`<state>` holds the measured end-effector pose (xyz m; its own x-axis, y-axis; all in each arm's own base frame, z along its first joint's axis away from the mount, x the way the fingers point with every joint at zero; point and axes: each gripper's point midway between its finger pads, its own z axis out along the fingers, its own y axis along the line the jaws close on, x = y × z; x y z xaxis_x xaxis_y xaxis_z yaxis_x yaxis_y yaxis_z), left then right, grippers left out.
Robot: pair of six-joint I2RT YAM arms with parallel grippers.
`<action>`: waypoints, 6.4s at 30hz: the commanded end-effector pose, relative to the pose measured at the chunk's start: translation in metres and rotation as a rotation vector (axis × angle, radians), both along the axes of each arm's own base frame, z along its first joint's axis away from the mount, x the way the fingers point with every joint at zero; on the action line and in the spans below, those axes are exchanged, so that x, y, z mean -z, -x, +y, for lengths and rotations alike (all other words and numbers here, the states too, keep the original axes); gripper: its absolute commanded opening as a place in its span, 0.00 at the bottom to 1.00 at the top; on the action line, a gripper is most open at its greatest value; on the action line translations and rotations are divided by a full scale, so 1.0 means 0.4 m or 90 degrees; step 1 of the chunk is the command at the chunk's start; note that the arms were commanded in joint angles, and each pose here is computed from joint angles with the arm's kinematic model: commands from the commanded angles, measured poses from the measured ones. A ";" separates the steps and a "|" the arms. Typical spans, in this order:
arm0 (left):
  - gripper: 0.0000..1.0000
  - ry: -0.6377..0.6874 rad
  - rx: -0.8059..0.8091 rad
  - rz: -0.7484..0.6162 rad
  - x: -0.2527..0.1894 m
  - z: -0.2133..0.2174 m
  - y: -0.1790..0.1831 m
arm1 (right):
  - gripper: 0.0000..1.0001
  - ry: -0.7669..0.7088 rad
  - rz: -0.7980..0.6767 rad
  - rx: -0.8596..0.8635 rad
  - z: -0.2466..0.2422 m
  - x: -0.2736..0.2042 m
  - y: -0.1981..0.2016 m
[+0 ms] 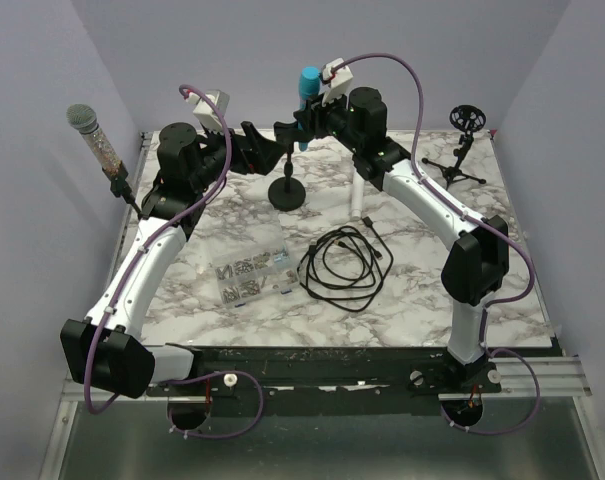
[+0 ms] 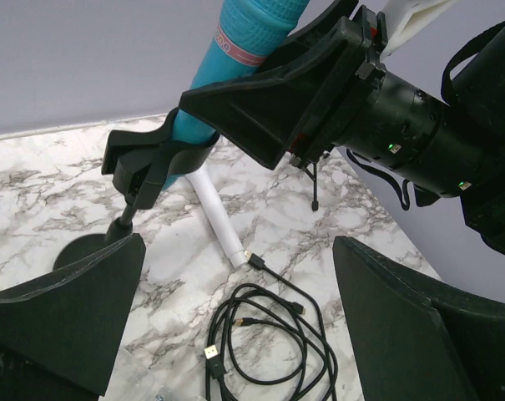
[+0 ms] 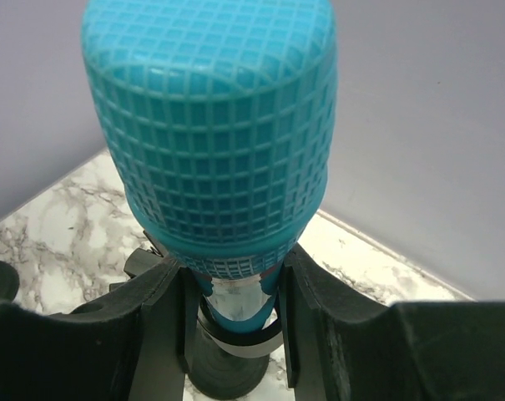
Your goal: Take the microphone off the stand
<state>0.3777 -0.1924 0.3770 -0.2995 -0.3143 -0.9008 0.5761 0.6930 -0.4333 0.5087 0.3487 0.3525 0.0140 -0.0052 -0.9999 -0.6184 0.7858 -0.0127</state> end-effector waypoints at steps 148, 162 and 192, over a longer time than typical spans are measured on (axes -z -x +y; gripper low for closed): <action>0.99 -0.180 0.165 0.055 0.191 -0.107 -0.162 | 0.01 0.080 0.480 0.332 -0.577 0.421 -0.179; 0.98 0.016 0.120 0.212 0.088 -0.066 -0.180 | 0.01 0.107 0.610 0.333 -0.609 0.650 -0.175; 0.52 0.046 0.121 0.323 0.179 -0.101 -0.296 | 0.76 0.175 0.577 0.380 -0.660 0.718 -0.221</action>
<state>0.4989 -0.2304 0.3130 -0.7479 -0.3069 -0.5886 0.3640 0.5519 -0.7503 0.5872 0.0870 0.0396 -0.8345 0.0117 -0.5509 -0.0150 0.9989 0.0439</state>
